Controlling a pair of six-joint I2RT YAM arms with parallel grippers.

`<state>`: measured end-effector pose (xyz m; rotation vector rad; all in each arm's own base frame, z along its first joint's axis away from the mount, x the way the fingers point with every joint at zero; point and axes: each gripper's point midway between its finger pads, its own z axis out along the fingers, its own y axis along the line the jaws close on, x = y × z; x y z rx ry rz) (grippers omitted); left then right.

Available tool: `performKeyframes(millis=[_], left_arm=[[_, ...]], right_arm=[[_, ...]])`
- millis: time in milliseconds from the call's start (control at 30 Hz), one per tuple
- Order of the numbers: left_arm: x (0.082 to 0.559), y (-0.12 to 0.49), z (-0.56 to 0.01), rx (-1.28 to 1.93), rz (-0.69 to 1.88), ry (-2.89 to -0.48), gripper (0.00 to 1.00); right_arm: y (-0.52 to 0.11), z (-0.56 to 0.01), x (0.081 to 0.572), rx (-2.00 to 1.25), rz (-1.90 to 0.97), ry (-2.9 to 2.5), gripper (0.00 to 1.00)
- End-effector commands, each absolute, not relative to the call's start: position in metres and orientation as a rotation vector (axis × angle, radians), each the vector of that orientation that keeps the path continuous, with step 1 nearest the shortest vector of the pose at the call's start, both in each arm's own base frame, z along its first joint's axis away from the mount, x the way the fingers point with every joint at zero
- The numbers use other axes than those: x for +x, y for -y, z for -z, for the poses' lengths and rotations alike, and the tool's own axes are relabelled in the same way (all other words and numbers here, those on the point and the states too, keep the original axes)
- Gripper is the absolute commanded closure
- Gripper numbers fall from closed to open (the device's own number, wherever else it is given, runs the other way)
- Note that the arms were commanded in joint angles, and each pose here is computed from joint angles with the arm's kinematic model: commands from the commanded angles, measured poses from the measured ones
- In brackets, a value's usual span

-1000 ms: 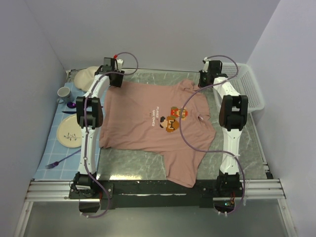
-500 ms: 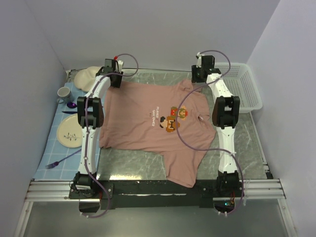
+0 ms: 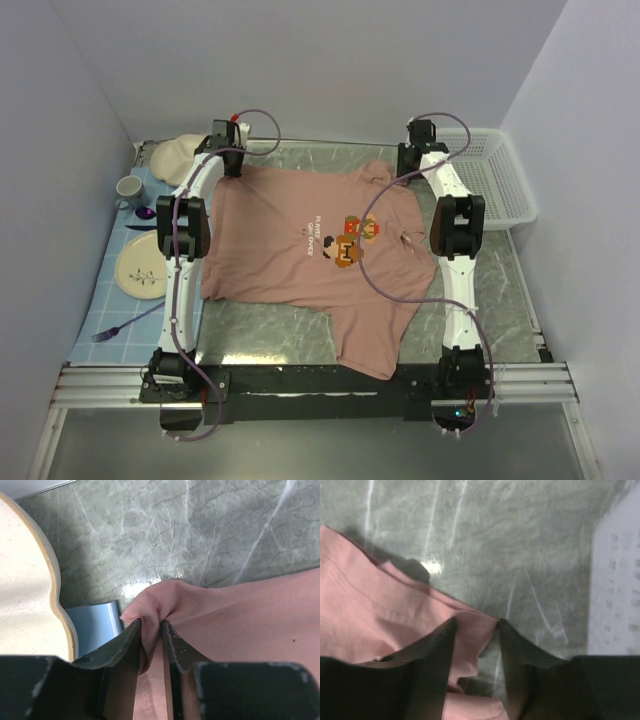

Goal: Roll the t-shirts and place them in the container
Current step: Fold the T-shirt at the center of the board.

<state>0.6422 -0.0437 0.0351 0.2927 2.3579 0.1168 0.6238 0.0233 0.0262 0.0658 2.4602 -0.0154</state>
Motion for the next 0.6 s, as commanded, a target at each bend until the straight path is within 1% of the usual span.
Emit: performKeyframes(millis=[0, 33, 100, 133, 233, 267, 300, 333, 400, 467, 500, 567], left_arm=[[0.641, 0.044, -0.042, 0.277, -0.104, -2.354, 0.72], [0.641, 0.044, -0.042, 0.28, -0.103, -2.354, 0.72], [0.641, 0.046, -0.043, 0.281, -0.098, -2.354, 0.76], [0.64, 0.046, -0.042, 0.282, -0.098, -2.357, 0.78], [0.64, 0.045, -0.046, 0.279, -0.103, -2.353, 0.89], [0.64, 0.046, -0.048, 0.278, -0.102, -2.348, 0.99], [0.641, 0.045, -0.052, 0.269, -0.105, -2.341, 0.99], [0.643, 0.045, -0.056, 0.264, -0.108, -2.329, 0.99], [0.646, 0.047, -0.07, 0.258, -0.099, -2.301, 0.99], [0.65, 0.05, -0.089, 0.258, -0.076, -2.258, 0.99], [0.652, 0.051, -0.097, 0.253, -0.073, -2.24, 0.99], [0.656, 0.053, -0.118, 0.244, -0.05, -2.194, 0.99]], right_arm=[[0.0, -0.029, 0.609, 0.12, 0.118, -2.527, 0.61], [-0.001, -0.027, 0.614, 0.122, 0.122, -2.52, 0.66], [-0.001, -0.027, 0.616, 0.122, 0.123, -2.508, 0.69], [-0.001, -0.023, 0.613, 0.115, 0.118, -2.519, 0.74], [-0.003, -0.021, 0.612, 0.102, 0.093, -2.525, 0.82], [-0.005, -0.021, 0.612, 0.095, 0.083, -2.529, 0.87], [-0.006, -0.026, 0.616, 0.095, 0.079, -2.51, 0.95], [-0.008, -0.032, 0.615, 0.088, 0.063, -2.499, 1.0], [-0.013, -0.052, 0.627, 0.063, 0.027, -2.41, 1.0], [-0.023, -0.079, 0.627, -0.028, -0.034, -2.34, 1.0], [-0.025, -0.104, 0.633, -0.049, -0.029, -2.259, 1.0], [-0.024, -0.127, 0.638, -0.101, -0.006, -2.188, 1.0]])
